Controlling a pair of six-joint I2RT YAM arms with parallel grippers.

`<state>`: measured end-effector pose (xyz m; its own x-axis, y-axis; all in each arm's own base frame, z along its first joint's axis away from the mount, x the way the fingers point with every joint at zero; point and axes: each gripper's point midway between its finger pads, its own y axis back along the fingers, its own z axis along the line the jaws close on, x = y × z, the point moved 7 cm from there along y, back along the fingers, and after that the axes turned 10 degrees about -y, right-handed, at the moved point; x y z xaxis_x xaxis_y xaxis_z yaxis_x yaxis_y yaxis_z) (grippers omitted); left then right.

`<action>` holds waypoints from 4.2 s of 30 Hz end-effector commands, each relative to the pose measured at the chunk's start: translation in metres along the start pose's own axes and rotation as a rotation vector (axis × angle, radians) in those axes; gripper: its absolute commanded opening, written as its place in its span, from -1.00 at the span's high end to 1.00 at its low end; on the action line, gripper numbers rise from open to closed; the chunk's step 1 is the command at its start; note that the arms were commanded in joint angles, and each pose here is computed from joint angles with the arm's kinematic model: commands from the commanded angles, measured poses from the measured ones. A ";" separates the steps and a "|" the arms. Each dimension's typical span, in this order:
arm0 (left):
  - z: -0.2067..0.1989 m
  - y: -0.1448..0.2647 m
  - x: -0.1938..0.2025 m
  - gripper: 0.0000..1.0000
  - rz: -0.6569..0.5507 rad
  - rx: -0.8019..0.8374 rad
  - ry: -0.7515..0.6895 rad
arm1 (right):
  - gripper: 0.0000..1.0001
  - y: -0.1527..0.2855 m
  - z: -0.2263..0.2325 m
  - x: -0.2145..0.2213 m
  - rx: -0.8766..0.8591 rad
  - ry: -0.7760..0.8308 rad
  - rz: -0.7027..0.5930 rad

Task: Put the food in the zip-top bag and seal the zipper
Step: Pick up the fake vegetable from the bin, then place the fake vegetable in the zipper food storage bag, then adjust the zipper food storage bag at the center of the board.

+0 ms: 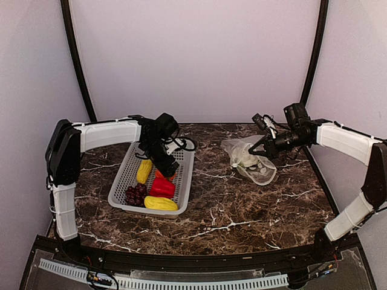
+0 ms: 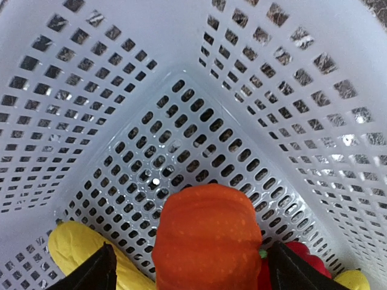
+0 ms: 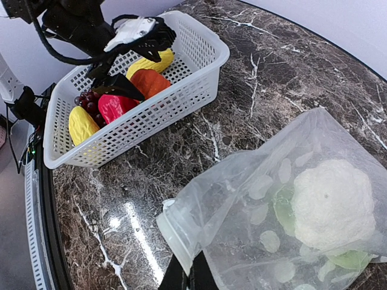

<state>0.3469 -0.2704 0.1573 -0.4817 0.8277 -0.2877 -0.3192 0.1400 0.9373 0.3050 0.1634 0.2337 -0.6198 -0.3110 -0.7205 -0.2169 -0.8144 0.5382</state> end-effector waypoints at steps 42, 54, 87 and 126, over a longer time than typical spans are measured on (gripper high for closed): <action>-0.118 0.159 -0.048 0.25 -1.002 0.552 0.368 | 1.00 -0.008 0.040 -0.041 0.033 0.038 0.096; -0.160 0.150 -0.078 0.38 -1.111 0.698 0.380 | 1.00 -0.028 0.060 -0.070 -0.063 0.021 0.153; -0.138 0.029 -0.152 0.40 -0.909 0.392 0.991 | 1.00 -0.021 0.090 -0.080 -0.170 -0.055 0.120; -0.112 0.179 -0.128 -0.60 -1.000 0.214 0.547 | 1.00 0.085 -0.019 -0.129 0.486 -0.130 -0.169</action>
<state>0.2738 -0.4491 0.3083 -0.4915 -0.1604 -0.8560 -0.5805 0.7930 0.1847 0.3568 0.1550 0.3346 -0.6904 -0.2191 -0.6895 -0.4626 -0.5990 0.6536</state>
